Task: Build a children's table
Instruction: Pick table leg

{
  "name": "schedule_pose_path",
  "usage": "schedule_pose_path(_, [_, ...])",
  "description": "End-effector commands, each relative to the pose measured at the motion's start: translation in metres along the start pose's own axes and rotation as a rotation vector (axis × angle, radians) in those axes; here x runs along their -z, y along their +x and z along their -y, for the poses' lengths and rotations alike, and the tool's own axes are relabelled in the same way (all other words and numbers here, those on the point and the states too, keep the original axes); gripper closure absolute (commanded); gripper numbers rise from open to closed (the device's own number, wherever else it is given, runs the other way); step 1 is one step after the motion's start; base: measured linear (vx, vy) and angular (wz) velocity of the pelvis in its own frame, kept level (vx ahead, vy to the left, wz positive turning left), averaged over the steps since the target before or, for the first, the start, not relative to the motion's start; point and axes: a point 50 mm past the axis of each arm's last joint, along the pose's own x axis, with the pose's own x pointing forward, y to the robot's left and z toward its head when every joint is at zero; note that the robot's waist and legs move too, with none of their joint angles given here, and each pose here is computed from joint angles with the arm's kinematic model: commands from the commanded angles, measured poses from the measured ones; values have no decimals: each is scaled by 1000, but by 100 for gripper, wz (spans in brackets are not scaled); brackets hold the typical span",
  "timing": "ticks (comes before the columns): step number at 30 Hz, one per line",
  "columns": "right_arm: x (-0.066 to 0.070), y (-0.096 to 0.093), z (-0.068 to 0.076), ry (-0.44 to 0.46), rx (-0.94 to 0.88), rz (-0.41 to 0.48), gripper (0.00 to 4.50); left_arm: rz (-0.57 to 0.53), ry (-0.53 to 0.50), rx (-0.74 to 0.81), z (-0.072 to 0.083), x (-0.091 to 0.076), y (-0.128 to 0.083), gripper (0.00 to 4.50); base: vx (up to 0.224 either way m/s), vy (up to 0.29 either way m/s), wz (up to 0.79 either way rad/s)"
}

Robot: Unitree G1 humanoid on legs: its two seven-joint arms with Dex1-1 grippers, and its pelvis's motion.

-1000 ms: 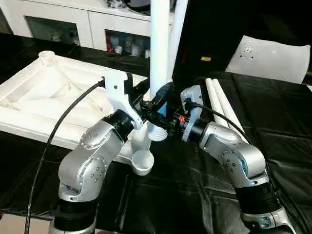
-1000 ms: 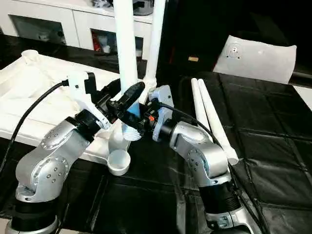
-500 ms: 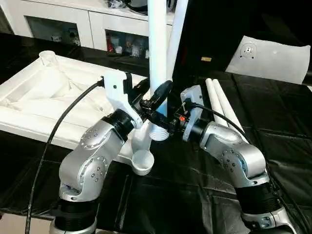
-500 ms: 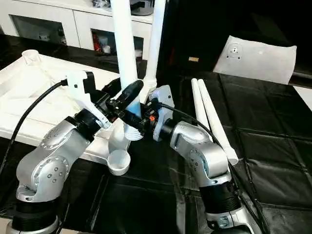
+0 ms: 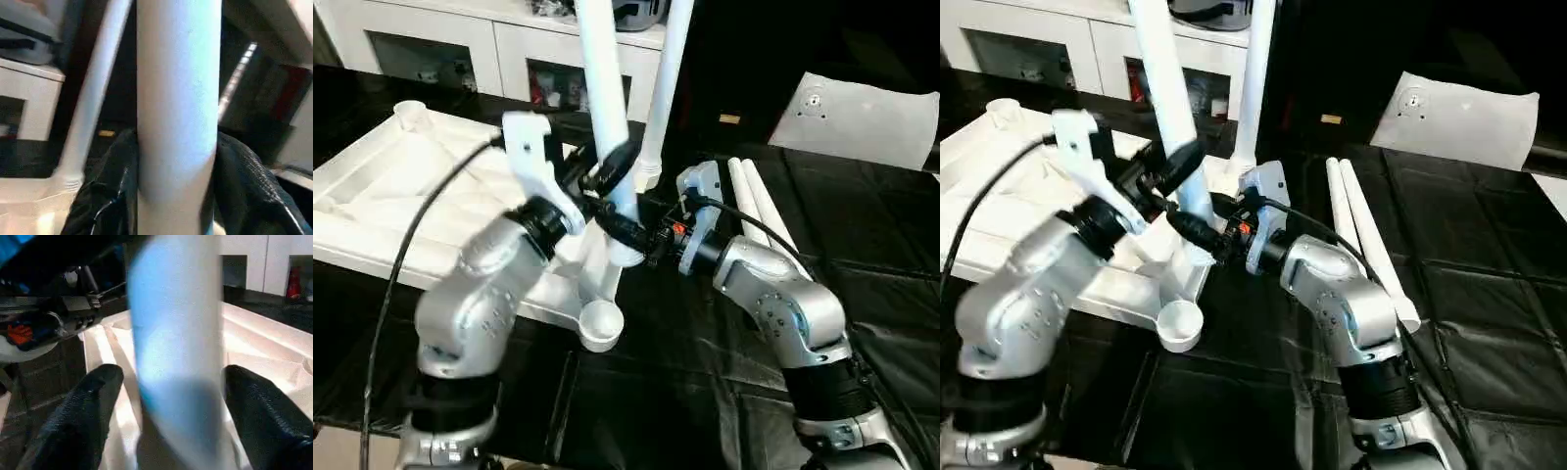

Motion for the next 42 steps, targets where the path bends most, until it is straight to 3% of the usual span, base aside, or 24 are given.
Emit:
schedule_pose_path(1, [-17, -10, 7, 21, -1, 35, 60, -14, -54, 78, 1, -4, 2, 262, 0, 0, 0])
schedule_pose_path(5, [-22, -14, 10, 44, -6, 49, 26, -12, -94, 116, 0, -8, 1, 262, 0, 0, 0])
schedule_pose_path(7, [-30, -21, 14, 67, -39, 59, 7, 0, -165, 189, -2, -17, 0, 262, 0, 0, 0])
schedule_pose_path(14, [-40, -27, 11, 82, -181, 33, 0, -57, -179, 386, -1, -26, -2, 262, 0, 0, 0])
schedule_pose_path(26, [-34, -29, 3, -28, -401, -186, 0, -188, -87, 662, 6, -33, 2, 262, 0, 0, 0])
schedule_pose_path(41, [-31, -20, -4, 3, -529, -193, 0, -283, -10, 777, 13, -21, 5, 262, 0, 0, 0])
schedule_pose_path(42, [-31, -20, -4, 5, -538, -193, 26, -284, -6, 779, 13, -21, 5, 262, 0, 0, 0])
